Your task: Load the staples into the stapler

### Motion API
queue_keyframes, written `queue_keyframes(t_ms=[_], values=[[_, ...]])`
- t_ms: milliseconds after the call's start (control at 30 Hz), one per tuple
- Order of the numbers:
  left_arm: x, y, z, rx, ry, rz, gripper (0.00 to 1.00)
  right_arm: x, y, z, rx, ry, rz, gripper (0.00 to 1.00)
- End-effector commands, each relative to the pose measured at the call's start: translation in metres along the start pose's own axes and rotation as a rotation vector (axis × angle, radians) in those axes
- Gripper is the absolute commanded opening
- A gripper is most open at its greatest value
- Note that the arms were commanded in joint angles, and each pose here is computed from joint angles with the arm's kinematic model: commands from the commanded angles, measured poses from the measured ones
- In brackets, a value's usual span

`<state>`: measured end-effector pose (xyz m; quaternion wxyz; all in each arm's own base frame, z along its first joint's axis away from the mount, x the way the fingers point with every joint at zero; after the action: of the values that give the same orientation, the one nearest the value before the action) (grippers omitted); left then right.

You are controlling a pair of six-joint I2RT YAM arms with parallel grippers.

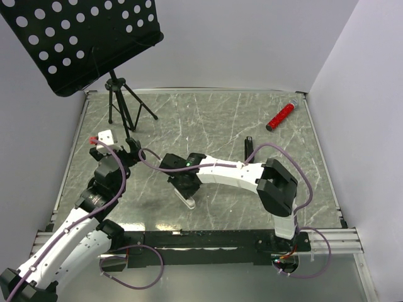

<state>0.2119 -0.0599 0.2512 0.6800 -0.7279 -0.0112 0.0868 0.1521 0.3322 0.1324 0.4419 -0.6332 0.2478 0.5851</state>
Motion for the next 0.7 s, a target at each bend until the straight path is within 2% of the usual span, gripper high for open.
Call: queue_keyframes(t_ms=[0, 100, 233, 333, 500, 667], values=[[-0.004, -0.012, 0.002, -0.056, -0.002, -0.054, 0.99, -0.043, -0.012, 0.005, 0.010, -0.040, -0.090, 0.36], [-0.004, -0.013, 0.003, -0.058, -0.007, -0.060, 0.99, -0.047, -0.013, 0.007, 0.016, -0.057, -0.092, 0.49], [-0.004, -0.014, 0.003, -0.059, -0.009, -0.059, 0.99, -0.041, -0.013, 0.011, 0.018, -0.084, -0.081, 0.71], [-0.005, -0.014, 0.003, -0.064, -0.003, -0.061, 0.99, -0.031, -0.013, 0.016, 0.017, -0.097, -0.053, 0.80], [-0.006, -0.015, 0.004, -0.066, -0.004, -0.064, 0.99, -0.004, -0.011, 0.017, 0.030, -0.073, -0.016, 0.80], [-0.006, -0.016, 0.004, -0.070, 0.000, -0.069, 0.99, 0.015, -0.013, 0.017, 0.041, -0.068, -0.007, 0.71]])
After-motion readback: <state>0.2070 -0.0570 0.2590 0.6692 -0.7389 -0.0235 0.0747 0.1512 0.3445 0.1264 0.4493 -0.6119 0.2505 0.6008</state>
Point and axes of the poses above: each gripper's point midway between its finger pads, its own x axis out along the fingers, its own z axis along the line the jaws close on, y = z × x, the point moved 7 cm from there along -x, back along the fingers, and after that the axes turned 12 degrees about x, right-handed, at the moved point
